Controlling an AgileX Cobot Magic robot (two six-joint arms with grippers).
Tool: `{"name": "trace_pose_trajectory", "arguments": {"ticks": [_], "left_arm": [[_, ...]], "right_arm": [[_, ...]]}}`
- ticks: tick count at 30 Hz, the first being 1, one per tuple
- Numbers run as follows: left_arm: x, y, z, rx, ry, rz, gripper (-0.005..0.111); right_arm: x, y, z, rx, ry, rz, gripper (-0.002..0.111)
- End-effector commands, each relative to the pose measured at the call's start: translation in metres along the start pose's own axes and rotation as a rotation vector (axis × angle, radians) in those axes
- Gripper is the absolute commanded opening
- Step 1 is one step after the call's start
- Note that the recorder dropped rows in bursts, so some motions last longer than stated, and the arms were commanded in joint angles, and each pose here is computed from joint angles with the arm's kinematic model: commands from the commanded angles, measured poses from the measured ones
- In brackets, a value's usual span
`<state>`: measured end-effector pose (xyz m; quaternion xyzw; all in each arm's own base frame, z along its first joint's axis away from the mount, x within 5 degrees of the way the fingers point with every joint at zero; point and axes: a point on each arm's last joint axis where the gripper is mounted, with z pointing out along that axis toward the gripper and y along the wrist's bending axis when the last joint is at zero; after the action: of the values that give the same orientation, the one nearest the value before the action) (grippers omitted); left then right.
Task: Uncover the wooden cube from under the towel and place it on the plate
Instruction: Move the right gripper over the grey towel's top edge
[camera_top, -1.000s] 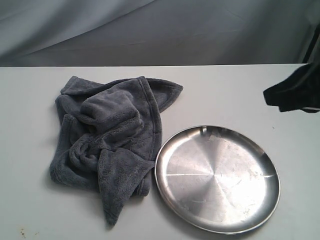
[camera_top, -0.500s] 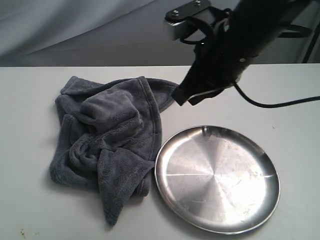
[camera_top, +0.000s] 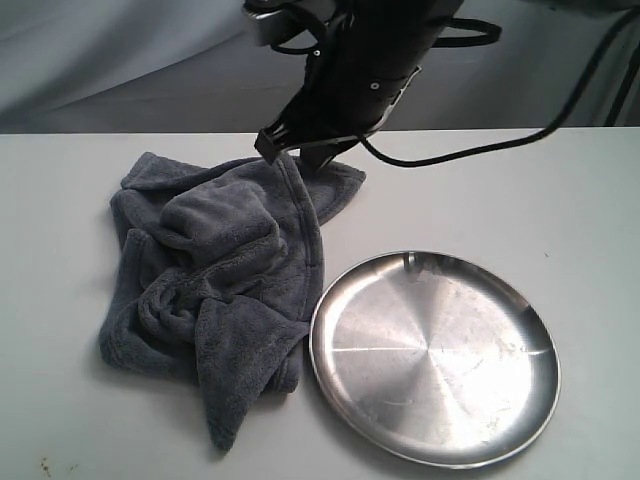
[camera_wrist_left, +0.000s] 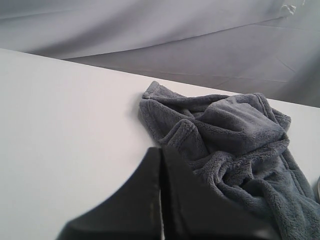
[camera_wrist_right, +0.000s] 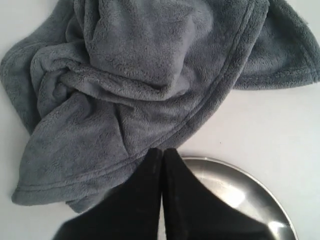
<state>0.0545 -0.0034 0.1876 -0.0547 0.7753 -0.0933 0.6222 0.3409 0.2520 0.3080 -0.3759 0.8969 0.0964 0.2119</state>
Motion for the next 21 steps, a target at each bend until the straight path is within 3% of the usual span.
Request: {"name": "trace_pose_trajectory", "arguments": {"ticks": [1, 10, 21], "left_arm": [[0.001, 0.000, 0.000, 0.008, -0.004, -0.007, 0.000], [0.001, 0.000, 0.000, 0.008, -0.004, -0.005, 0.000], [0.001, 0.000, 0.000, 0.008, -0.004, -0.007, 0.000]], "right_arm": [[-0.012, -0.003, 0.013, -0.001, 0.036, -0.005, 0.000], [-0.021, 0.000, 0.063, -0.029, 0.143, -0.024, 0.000], [-0.012, 0.082, 0.121, -0.127, 0.258, -0.190, 0.000]]}}
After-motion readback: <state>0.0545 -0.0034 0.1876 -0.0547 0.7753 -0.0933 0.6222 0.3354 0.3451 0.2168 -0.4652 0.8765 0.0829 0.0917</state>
